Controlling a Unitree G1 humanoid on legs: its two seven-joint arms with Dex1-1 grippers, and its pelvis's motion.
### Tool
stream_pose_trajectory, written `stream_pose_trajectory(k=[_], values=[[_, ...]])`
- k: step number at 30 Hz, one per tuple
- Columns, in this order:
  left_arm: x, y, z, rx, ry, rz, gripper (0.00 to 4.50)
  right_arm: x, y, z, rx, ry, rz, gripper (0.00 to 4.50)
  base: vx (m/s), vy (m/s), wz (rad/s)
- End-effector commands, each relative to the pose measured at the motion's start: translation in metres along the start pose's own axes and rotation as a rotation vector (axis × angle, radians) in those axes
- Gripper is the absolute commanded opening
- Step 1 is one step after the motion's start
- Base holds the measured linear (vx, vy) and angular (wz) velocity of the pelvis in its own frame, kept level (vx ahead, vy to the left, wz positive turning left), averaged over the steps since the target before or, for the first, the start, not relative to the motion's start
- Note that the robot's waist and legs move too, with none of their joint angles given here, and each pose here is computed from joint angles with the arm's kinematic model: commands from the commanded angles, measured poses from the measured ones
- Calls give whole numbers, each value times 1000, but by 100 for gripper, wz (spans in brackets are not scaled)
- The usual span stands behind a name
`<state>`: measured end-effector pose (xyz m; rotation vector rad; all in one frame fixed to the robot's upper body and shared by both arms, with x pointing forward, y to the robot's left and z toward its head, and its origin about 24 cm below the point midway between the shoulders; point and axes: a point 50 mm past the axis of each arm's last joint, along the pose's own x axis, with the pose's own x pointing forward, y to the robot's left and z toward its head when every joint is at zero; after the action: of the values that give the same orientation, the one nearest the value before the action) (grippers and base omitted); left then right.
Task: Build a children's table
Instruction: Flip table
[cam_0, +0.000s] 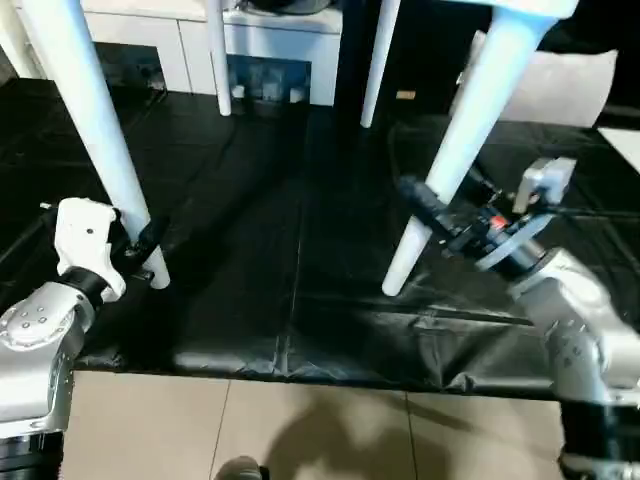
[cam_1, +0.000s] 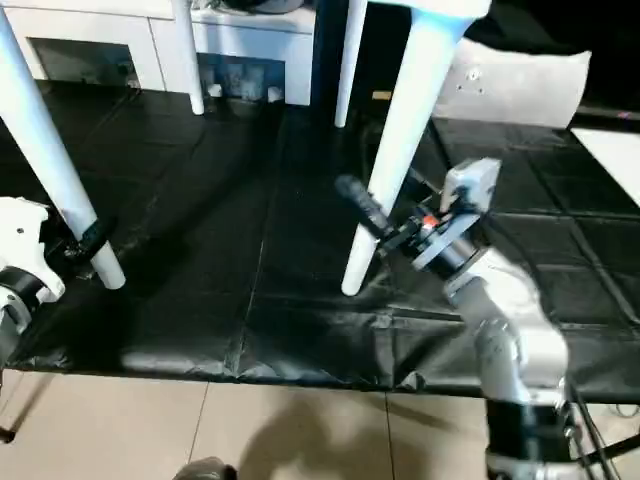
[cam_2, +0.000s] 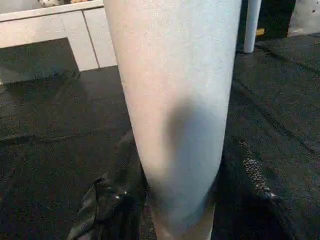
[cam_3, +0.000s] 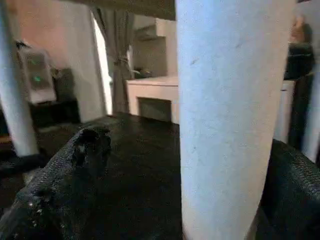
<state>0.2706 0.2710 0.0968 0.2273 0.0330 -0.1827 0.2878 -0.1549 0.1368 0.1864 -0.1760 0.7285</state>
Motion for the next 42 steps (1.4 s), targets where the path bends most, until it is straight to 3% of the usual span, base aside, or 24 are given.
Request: stream_pose_trajectory(k=[1, 4, 5, 14, 15, 18, 22, 25, 28, 32, 37, 42], values=[[-6, -5, -12, 38, 46, -41, 212, 0, 10, -13, 14, 54, 18, 450, 0, 0, 0], [-16, 2, -12, -4, -12, -16, 247, -5, 7, -18, 34, 37, -62, 450, 0, 0, 0], [-30, 10, -10, -57, -87, -7, 247, -12, 4, -22, 63, 15, -156, 450, 0, 0, 0], [-78, 18, -14, -100, -93, 23, 311, -50, 18, -33, 76, 2, -287, 450, 0, 0, 0], [-80, 15, -14, -104, -78, 34, 311, -55, 22, -34, 74, -1, -299, 450, 0, 0, 0], [-74, -20, -13, -132, -20, -12, 311, -72, 35, -41, 27, 36, -367, 450, 0, 0, 0], [-67, -42, -11, -200, -44, 4, 311, -80, 47, -49, 38, 99, -449, 450, 0, 0, 0], [-68, -48, -15, -223, -23, 29, 311, -78, 54, -56, 68, 159, -463, 450, 0, 0, 0], [-73, -51, -16, -222, 8, 52, 311, -70, 57, -63, 42, 210, -405, 450, 0, 0, 0], [-81, -57, -15, -216, 41, 66, 311, -64, 51, -71, -3, 319, -420, 450, 0, 0, 0], [-92, -67, -13, -201, 74, 68, 311, -62, 47, -74, -56, 329, -353, 450, 0, 0, 0], [-92, -66, -13, -185, 86, 52, 311, -63, 46, -82, -20, 347, -349, 450, -140, 19, -4]])
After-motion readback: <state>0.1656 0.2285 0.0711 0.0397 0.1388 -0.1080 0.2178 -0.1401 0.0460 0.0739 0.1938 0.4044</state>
